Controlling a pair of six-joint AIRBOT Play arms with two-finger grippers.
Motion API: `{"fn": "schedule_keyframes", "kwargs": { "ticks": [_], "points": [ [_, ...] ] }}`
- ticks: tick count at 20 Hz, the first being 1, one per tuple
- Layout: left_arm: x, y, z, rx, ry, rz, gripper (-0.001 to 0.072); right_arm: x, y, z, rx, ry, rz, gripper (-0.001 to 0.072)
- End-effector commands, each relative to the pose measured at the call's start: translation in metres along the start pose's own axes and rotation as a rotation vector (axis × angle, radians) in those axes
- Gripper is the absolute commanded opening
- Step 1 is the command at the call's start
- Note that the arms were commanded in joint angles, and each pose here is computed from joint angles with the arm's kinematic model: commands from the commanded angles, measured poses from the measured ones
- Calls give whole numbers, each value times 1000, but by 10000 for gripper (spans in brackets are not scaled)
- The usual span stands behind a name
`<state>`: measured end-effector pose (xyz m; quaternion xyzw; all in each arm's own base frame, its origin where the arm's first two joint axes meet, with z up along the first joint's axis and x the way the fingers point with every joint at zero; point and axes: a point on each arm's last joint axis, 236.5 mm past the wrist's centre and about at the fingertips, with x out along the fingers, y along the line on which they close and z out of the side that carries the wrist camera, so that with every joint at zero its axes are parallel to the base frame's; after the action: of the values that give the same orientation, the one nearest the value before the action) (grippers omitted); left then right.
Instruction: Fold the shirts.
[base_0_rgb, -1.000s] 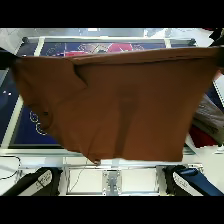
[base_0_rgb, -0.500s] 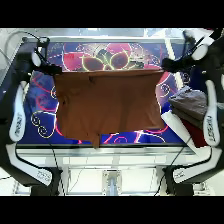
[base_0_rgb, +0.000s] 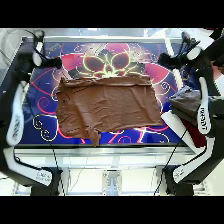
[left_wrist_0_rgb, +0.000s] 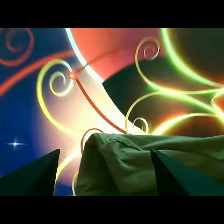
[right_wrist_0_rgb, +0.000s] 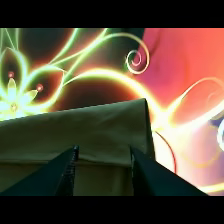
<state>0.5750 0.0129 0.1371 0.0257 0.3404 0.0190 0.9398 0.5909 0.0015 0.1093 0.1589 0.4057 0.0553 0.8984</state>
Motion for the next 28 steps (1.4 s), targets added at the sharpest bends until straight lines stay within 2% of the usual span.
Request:
{"fn": "schedule_keyframes", "kwargs": {
  "ticks": [1,3,5,7,9,10,12,14,15,17,20,22,25,26,28],
  "points": [
    [-117,13,24,-24,-65,15,645,-78,-24,4,-129,53,-115,381],
    [-171,16,7,69,-90,29,640,-115,-40,-22,-169,141,-147,381],
    [-204,15,-32,80,-86,28,455,-135,-51,-53,-175,232,-152,380],
    [-224,11,-88,137,-57,18,441,-141,-49,-75,-161,279,-132,380],
    [-230,8,-151,92,-15,12,441,-139,-35,-92,-153,296,-71,380],
    [-229,10,-186,-10,13,18,441,-139,-33,-101,-156,313,-56,380],
    [-218,13,-249,-388,68,48,444,-142,-39,-119,-148,350,-73,381],
    [-204,30,-310,-786,91,161,446,-145,-51,-142,-125,388,-96,382],
    [-195,33,-335,-901,103,191,446,-146,-58,-157,-115,405,-99,382],
    [-176,5,-366,-976,186,106,446,-150,-77,-192,-41,419,-120,389],
    [-157,-35,-372,-993,257,-67,446,-156,-95,-238,121,403,-107,389],
    [-148,-46,-375,-1001,313,-117,446,-152,-95,-250,199,409,-66,389],
    [-134,-66,-373,-1036,392,-272,450,-147,-80,-245,213,392,-3,388],
    [-131,-69,-368,-1035,393,-343,517,-147,-76,-244,214,390,12,388],
    [-133,-66,-371,-1011,455,-433,528,-147,-76,-244,215,389,13,388]
  ]
}}
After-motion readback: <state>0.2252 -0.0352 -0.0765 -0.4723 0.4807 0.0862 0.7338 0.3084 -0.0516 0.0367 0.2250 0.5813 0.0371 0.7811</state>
